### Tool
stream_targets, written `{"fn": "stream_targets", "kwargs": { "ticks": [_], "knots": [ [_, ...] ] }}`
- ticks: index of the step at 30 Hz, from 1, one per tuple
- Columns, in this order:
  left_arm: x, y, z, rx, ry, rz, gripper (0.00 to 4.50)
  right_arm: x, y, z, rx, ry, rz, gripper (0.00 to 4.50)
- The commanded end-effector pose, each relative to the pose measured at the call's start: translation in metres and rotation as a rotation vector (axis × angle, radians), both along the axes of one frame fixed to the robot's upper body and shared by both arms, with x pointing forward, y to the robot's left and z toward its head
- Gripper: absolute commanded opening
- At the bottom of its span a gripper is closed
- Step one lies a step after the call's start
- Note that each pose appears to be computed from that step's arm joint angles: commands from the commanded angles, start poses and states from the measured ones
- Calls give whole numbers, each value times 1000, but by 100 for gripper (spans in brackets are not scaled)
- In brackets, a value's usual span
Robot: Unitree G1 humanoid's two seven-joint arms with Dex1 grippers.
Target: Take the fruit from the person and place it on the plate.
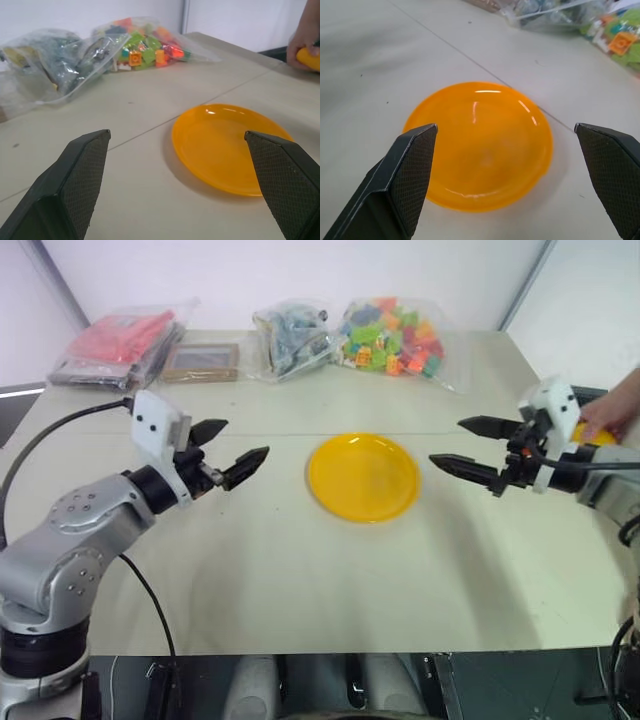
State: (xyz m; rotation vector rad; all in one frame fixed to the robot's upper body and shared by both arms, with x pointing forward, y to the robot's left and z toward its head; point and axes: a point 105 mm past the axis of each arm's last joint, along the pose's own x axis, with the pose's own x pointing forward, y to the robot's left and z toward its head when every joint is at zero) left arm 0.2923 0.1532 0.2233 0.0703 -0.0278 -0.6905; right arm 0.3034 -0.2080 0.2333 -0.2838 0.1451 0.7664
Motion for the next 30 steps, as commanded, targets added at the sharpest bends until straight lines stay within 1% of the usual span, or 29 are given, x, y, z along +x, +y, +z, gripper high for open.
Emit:
{"fn": "stream_targets", "kwargs": {
  "ticks": [1,5,15,19,23,30],
  "knots": [
    [-10,-11,5,22,-45,-66,450,-2,-3,10,-12,-45,-6,449],
    [-5,-11,9,-14,-53,-55,450,-2,-3,10,-20,-46,-1,449],
    [-4,-9,11,4,-73,-39,450,3,0,4,-23,-48,9,449],
    [-4,-12,14,-1,-93,-44,450,7,2,11,-7,-73,10,449],
    [0,-11,16,-1,-102,-36,450,8,2,12,-24,-82,9,449],
    [5,-15,16,-2,-102,-61,450,0,0,9,-22,-74,-10,449]
  ]
}}
